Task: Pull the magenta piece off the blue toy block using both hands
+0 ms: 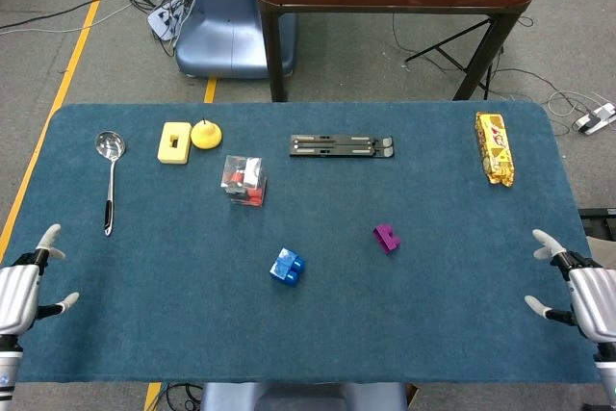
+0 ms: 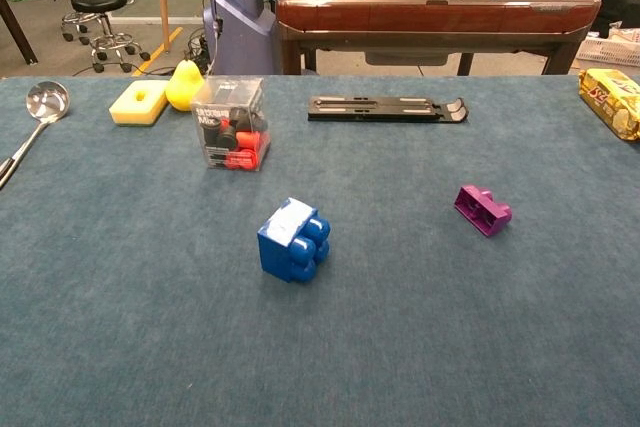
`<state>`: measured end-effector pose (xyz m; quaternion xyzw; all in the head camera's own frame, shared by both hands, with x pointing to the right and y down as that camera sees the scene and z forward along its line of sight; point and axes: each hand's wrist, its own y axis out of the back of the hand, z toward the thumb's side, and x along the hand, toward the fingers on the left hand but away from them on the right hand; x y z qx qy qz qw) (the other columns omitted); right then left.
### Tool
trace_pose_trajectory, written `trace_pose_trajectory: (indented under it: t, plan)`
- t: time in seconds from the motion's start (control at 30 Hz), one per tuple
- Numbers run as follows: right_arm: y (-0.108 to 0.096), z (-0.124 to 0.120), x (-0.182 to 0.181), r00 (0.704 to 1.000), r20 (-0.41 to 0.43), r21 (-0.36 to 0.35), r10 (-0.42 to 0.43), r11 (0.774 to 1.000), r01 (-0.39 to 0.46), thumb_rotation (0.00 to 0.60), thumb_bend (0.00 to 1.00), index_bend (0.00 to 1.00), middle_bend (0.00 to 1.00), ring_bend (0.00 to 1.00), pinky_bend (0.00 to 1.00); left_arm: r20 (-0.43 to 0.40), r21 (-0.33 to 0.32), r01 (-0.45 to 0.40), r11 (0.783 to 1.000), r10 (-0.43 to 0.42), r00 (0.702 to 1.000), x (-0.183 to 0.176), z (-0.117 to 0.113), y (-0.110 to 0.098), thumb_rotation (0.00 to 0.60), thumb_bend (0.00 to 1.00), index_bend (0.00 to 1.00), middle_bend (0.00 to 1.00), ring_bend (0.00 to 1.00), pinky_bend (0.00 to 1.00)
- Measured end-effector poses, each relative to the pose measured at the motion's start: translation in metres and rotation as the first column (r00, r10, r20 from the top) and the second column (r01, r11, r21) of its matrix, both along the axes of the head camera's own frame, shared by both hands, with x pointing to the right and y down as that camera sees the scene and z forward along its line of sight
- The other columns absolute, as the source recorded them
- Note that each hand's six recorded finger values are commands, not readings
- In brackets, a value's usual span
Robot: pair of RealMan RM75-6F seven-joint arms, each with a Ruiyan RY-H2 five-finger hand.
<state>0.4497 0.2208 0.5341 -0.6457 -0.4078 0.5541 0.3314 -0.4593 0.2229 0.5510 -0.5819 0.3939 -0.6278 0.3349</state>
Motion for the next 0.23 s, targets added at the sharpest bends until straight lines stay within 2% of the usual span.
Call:
trace_pose_trajectory:
  t: [0.23]
  plan:
    - [-0.0019, -0.002, 0.0051, 1.0, 0.011, 0.008, 0.018, 1.0, -0.018, 0.6, 0.0, 0.17, 0.36, 0.37, 0.5, 0.005, 0.027, -0.013, 1.0, 0.013, 1.0, 0.003, -0.0015, -0.0059, 0.6, 0.02, 0.07, 0.35, 0.38, 0.6]
